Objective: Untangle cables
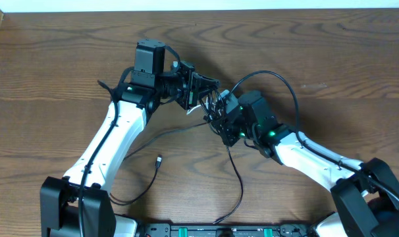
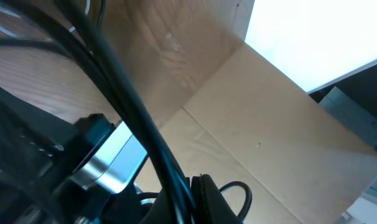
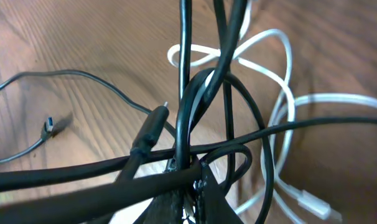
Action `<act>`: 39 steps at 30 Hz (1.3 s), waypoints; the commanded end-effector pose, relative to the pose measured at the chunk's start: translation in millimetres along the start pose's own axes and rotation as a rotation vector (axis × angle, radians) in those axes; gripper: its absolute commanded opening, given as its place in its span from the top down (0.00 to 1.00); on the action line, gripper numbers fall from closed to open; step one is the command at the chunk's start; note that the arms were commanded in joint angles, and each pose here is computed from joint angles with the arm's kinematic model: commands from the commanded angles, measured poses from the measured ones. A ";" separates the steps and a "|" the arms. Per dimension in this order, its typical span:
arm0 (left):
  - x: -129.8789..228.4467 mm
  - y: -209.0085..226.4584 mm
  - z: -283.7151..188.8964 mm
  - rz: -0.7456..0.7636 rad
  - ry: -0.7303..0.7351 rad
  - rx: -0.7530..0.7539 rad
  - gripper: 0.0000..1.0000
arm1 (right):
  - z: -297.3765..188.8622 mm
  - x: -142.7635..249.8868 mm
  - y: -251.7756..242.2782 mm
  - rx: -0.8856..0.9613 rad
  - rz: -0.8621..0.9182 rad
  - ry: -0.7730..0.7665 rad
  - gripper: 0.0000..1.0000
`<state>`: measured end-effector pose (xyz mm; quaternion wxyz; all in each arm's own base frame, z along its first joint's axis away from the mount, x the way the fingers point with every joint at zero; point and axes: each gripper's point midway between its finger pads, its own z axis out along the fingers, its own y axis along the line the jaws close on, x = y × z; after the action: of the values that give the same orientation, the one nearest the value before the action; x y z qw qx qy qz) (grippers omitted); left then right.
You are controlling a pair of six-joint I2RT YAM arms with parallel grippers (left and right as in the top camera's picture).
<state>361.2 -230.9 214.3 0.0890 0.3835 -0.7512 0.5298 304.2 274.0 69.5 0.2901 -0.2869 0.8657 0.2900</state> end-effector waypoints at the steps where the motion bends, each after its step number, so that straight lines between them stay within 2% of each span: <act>1: -6.6 -14.5 -12.1 0.133 -0.066 0.040 0.92 | -17.4 -5.0 2.5 -0.031 0.049 -0.004 0.99; 8: -56.0 -9.6 -28.7 0.281 -0.316 -0.009 0.92 | -69.0 -10.9 36.5 -0.225 0.094 -0.007 0.99; 12: -83.2 16.0 -40.6 0.271 -0.474 -0.136 0.92 | -95.2 -14.8 48.5 -0.275 0.103 -0.028 0.99; 15: -95.6 47.2 -52.8 0.200 -0.559 -0.264 0.92 | -117.0 -23.1 61.9 -0.352 0.097 -0.068 0.99; 25: -87.0 86.1 -59.9 0.215 -0.510 -0.436 0.89 | -159.8 -68.4 89.8 -0.589 0.054 -0.238 0.99; 27: -85.4 91.2 -61.1 0.205 -0.503 -0.455 0.85 | -163.5 -77.1 89.7 -0.590 0.043 -0.271 0.99; 31: -84.7 93.2 -61.6 0.217 -0.497 -0.467 0.86 | -154.9 -82.4 72.5 -0.474 0.030 -0.308 0.99; 32: -84.8 93.3 -61.6 0.217 -0.497 -0.467 0.89 | -150.2 -80.2 66.6 -0.433 0.034 -0.302 0.99; 35: -84.7 93.1 -61.6 0.217 -0.497 -0.466 0.92 | -133.0 -62.9 53.3 -0.321 0.032 -0.240 0.85; 39: -84.7 93.1 -61.6 0.217 -0.497 -0.466 0.92 | -100.9 -28.5 33.8 -0.132 0.029 -0.097 0.79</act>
<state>336.5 -126.9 116.5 -0.0479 0.3961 -0.8852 0.2394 253.9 243.1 196.7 0.2878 -0.2635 0.7999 0.4561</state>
